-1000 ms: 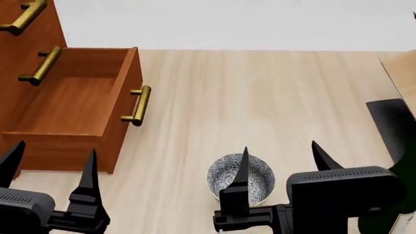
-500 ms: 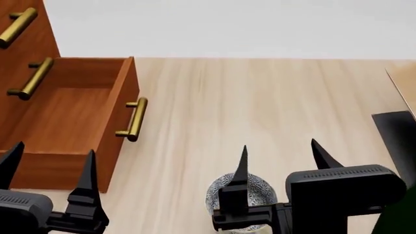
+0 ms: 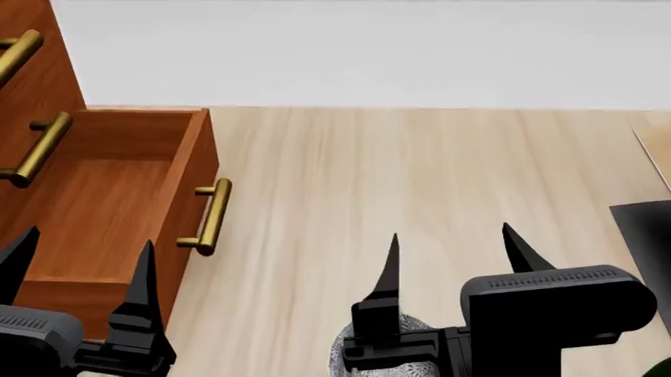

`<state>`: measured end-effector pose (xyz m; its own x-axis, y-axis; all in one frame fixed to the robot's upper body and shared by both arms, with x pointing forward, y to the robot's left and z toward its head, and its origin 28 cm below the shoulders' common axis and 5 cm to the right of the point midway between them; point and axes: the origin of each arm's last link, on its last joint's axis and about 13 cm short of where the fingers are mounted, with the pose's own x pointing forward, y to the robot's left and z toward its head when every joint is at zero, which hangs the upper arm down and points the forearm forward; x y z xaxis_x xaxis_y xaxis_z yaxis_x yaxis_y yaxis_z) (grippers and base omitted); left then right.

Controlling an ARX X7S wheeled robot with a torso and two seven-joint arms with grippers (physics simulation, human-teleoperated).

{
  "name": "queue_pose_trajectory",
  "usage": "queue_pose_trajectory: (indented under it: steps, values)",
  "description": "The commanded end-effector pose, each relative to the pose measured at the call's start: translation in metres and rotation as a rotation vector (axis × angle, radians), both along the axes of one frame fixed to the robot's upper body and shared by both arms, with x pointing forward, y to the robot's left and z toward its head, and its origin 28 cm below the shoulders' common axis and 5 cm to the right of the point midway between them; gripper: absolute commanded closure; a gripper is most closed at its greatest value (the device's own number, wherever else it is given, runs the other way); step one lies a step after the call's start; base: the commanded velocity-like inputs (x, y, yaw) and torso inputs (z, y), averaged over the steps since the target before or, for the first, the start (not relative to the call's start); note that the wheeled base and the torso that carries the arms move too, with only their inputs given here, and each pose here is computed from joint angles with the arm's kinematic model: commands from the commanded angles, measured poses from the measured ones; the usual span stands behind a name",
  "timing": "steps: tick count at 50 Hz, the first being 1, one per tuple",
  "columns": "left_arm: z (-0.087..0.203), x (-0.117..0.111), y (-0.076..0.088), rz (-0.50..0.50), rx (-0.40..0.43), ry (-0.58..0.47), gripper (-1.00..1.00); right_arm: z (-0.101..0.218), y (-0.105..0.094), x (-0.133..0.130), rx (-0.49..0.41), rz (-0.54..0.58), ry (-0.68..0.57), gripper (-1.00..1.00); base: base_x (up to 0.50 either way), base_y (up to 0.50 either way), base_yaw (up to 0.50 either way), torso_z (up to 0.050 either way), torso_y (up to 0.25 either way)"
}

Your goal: Put the bowl in the bottom drawer of the cabinet.

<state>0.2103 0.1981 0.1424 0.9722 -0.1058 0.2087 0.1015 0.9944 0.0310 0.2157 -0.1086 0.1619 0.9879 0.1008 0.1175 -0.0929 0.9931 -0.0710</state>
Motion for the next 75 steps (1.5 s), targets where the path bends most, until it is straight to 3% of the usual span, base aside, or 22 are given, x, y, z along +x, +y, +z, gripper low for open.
queue_pose_trajectory:
  steps: [1, 46, 56, 65, 75]
  values:
    - [0.002, 0.000, 0.000, -0.003, 0.001, 0.000, -1.00, 0.000, 0.000, 0.000, 0.000, 0.001, -0.001, -1.00, 0.14, 0.00, 0.00, 0.000, 0.000]
    - [0.001, -0.001, 0.002, -0.001, 0.013, 0.007, -1.00, 0.005, 0.001, -0.001, -0.002, 0.004, 0.000, -1.00, 0.06, 0.00, 0.00, 0.000, 0.000]
    - [0.007, -0.003, -0.007, -0.039, 0.046, 0.021, -1.00, 0.024, 0.002, -0.004, -0.032, -0.003, -0.006, -1.00, 0.00, 0.00, 0.00, 0.000, 0.000]
    - [0.007, -0.001, -0.017, -0.130, 0.063, 0.129, -1.00, 0.043, 0.004, -0.004, -0.067, -0.004, -0.030, -1.00, 0.00, 0.00, 0.00, 0.000, 0.000]
    - [0.021, 0.001, -0.027, -0.103, 0.121, 0.197, -1.00, 0.065, 0.002, -0.003, -0.068, -0.001, -0.059, -1.00, 0.00, 0.00, 0.00, 0.000, 0.000]
